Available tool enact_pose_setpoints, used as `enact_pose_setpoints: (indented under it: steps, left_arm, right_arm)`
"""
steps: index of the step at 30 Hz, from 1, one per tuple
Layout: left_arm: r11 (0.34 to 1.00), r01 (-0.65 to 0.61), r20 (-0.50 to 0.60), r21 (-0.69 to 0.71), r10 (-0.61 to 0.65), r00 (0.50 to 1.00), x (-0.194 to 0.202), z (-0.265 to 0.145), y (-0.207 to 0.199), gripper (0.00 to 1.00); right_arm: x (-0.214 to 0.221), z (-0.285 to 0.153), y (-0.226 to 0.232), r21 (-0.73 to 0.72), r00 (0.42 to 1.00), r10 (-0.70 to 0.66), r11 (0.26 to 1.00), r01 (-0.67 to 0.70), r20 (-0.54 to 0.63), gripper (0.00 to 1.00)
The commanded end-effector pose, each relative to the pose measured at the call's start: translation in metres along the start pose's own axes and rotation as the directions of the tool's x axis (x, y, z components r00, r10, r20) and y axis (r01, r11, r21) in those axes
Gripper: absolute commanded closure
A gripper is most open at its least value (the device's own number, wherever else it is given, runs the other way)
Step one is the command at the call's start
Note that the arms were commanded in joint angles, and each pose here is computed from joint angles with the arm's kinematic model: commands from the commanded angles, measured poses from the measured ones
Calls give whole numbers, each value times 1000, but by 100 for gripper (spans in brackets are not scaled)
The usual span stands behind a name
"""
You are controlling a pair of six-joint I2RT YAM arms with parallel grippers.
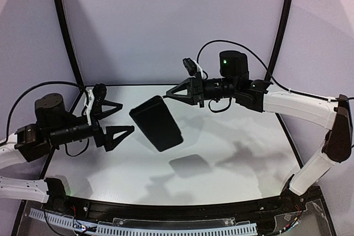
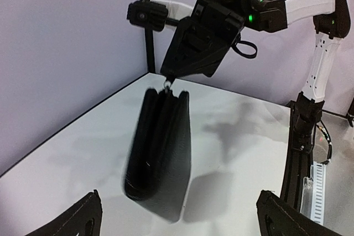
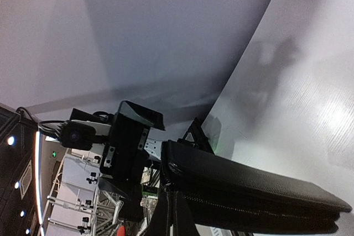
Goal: Sort the hair-cutting tools
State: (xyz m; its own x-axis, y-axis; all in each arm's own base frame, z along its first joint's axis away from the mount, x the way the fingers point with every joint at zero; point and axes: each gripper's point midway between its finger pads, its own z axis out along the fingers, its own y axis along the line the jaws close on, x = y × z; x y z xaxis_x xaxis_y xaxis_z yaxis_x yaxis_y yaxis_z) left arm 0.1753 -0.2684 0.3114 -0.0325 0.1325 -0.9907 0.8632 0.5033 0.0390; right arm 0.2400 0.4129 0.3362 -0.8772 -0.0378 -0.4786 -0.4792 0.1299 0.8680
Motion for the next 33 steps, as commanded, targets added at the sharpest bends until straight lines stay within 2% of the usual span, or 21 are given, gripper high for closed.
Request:
enact_pose_setpoints:
  steps: [1, 6, 10, 14, 22, 27, 33]
  left_arm:
    - [996, 90, 40, 20, -91, 995, 9, 10, -3, 1]
    - [992, 108, 31, -67, -106, 994, 33, 21, 12, 1]
    - [993, 89, 91, -80, -82, 992, 30, 26, 15, 1]
    - [992, 77, 100, -97, -68, 993, 29, 40, 19, 1]
    - [990, 114, 122, 79, -123, 985, 33, 74, -7, 1]
    - [990, 115, 139, 83, -126, 982, 36, 87, -6, 1]
    - [995, 94, 210, 47, -101, 972, 23, 95, 2, 2]
  right_arm:
    - [-28, -11, 50, -119, 991, -92, 987, 104, 96, 100]
    - [-27, -11, 63, -167, 992, -96, 980, 109, 84, 100]
    - [-24, -11, 73, -193, 993, -103, 975, 113, 64, 100]
    - [-22, -13, 81, -216, 993, -102, 970, 112, 58, 100]
    - [-27, -20, 97, -224, 988, -125, 964, 143, 94, 100]
    - [-28, -19, 110, -247, 986, -132, 957, 153, 100, 100]
    - [-30, -23, 128, -302, 986, -109, 943, 142, 124, 100]
